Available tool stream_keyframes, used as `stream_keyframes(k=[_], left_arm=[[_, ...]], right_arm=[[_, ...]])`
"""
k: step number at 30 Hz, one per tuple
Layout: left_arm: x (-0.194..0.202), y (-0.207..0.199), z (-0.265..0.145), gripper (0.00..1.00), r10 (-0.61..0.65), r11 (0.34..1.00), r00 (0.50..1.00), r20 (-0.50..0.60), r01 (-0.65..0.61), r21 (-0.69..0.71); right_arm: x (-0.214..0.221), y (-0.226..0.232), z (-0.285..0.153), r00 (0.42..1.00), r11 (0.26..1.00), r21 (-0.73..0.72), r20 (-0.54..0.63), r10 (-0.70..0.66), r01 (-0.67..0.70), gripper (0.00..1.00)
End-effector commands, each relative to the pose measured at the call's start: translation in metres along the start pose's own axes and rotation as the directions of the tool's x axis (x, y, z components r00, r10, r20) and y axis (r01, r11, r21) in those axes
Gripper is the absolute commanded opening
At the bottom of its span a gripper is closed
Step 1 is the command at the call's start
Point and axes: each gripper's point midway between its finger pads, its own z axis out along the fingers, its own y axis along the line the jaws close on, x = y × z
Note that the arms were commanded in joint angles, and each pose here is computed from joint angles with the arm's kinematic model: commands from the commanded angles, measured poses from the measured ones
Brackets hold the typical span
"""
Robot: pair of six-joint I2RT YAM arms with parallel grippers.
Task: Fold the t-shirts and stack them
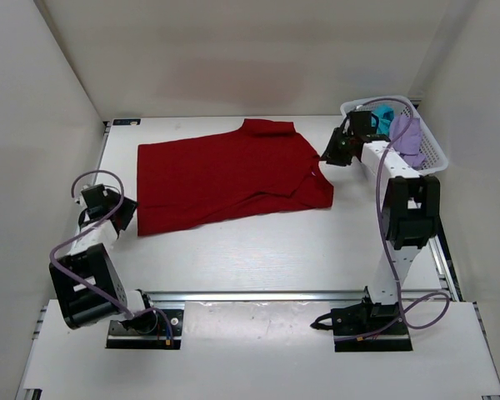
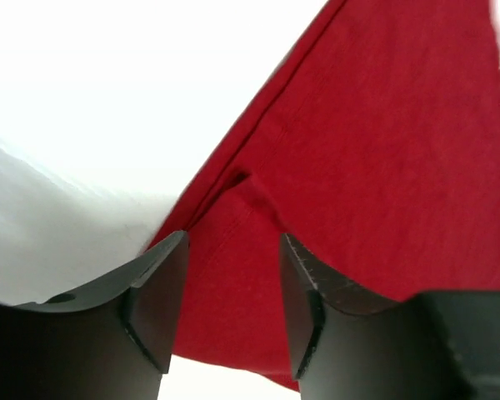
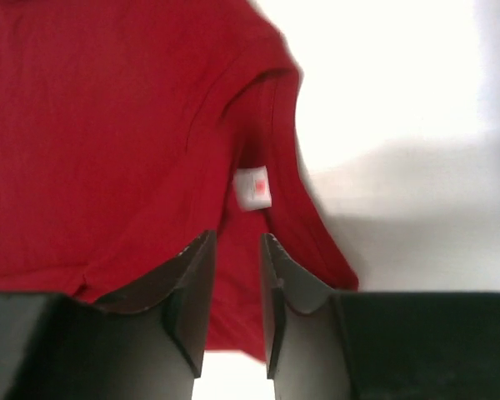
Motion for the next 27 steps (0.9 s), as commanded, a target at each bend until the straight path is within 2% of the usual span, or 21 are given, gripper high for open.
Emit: stream_keyframes(k=[1,2,3,4,5,6,7,9,11,14,17,21,27], left_arm=[[-0.033,-0.028,-0.022,0.59,0.020,0.996,0.994,0.105,-0.029,0.085],[-0.034,-0.028,-0.026,0.57,0.040,0.996,0.992,0.121,-0.050,0.077],[-0.024,-0.027,-0.029,0.49,0.047,0.996,0.993,0.105,-0.055,0.075],[-0.020,-0.028,-0.031,0.43,0.054,0.994,0.993,0.105,-0.063,0.088],[-0.006,-0.019,-0.032,0.42,0.047,0.995,0.995,0.083,-0.054,0.087],[0.001,-0.023,-0.035,0.40,0.055,0.990,0.996,0.075,-0.064,0.126],[0.012,-0.013,-0.034,0.39,0.036,0.992,0.998,0.054,-0.042,0.119],[0.034,0.006,-0.031,0.39,0.029,0.995,1.000,0.002,-0.029,0.091],[0.048,0.009,-0.031,0.40,0.033,0.994,0.999,-0.042,-0.028,0.103],[0.058,0.007,-0.033,0.46,0.029,0.991,0.997,-0.068,-0.020,0.130],[0.068,0.011,-0.032,0.48,0.018,0.991,0.996,-0.092,-0.005,0.133],[0.074,0.015,-0.027,0.49,0.012,0.992,0.993,-0.116,0.002,0.126],[0.078,0.023,-0.017,0.47,-0.022,0.995,0.991,-0.131,0.035,0.098]], right_arm=[[-0.027,0.020,-0.047,0.990,0.998,-0.033,0.136,-0.040,0.045,0.27],[-0.022,0.022,-0.058,0.987,0.998,-0.049,0.159,-0.027,0.035,0.26],[-0.011,0.019,-0.067,0.984,0.998,-0.067,0.180,0.001,0.011,0.23],[0.017,0.005,-0.060,0.989,0.998,-0.058,0.139,0.042,-0.034,0.17],[0.013,0.012,-0.072,0.979,0.995,-0.097,0.198,0.045,-0.026,0.06],[0.036,-0.001,-0.068,0.980,0.994,-0.091,0.182,0.075,-0.059,0.01],[0.059,-0.010,-0.070,0.982,0.993,-0.083,0.165,0.096,-0.084,0.00],[0.073,-0.024,-0.074,0.976,0.992,-0.076,0.185,0.117,-0.104,0.00],[0.097,-0.035,-0.068,0.983,0.991,-0.060,0.137,0.124,-0.117,0.03],[0.113,-0.051,-0.062,0.985,0.989,-0.054,0.095,0.141,-0.136,0.23],[0.117,-0.051,-0.057,0.987,0.988,-0.073,0.075,0.144,-0.139,0.31],[0.123,-0.055,-0.043,0.988,0.986,-0.075,0.018,0.153,-0.152,0.31],[0.114,-0.051,-0.031,0.987,0.981,-0.110,0.021,0.160,-0.157,0.30]])
